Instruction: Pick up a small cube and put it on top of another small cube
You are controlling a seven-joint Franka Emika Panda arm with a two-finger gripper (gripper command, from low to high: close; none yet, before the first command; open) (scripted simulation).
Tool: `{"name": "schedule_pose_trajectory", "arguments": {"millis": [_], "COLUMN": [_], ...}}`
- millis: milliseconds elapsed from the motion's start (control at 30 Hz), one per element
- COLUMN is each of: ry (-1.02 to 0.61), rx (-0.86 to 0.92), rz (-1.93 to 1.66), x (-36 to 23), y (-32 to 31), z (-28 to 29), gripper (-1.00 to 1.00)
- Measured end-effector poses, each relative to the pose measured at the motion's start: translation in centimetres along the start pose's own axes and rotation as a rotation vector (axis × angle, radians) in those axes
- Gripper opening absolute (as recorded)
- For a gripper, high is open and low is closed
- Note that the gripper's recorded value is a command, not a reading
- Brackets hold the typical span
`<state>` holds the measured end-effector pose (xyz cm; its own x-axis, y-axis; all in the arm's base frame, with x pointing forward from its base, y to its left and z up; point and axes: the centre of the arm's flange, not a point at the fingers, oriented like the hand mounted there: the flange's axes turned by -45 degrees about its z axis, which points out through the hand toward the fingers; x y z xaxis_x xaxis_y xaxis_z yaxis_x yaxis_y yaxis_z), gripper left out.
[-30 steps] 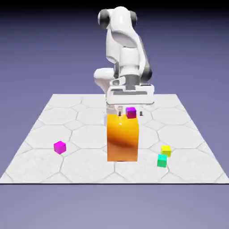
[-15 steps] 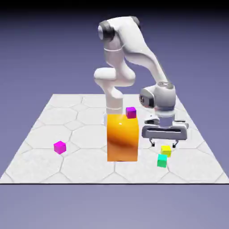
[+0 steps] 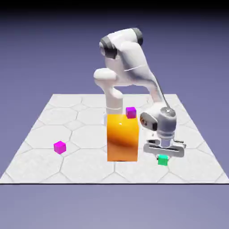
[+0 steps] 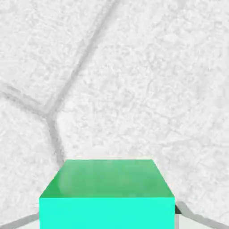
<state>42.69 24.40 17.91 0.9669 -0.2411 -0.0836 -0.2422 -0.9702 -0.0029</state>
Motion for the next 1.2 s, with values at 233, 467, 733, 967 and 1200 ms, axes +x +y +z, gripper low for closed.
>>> {"name": "schedule_pose_trajectory", "arguments": {"millis": [233, 467, 733, 967, 1200], "ry": [0.013, 0.01, 0.016, 0.0, 0.0], "rx": [-0.002, -0.014, 0.021, 0.038, 0.037], "rz": [0.016, 0.157, 0.338, 0.471, 0.47], "x": [6.3, 11.5, 8.2, 1.5, 1.6], "y": [7.5, 26.0, 47.5, 57.1, 56.9], "z": [-3.7, -5.3, -7.4, -5.2, 0.4], "gripper": [-1.0, -1.0, -1.0, -1.0, 1.0]}}
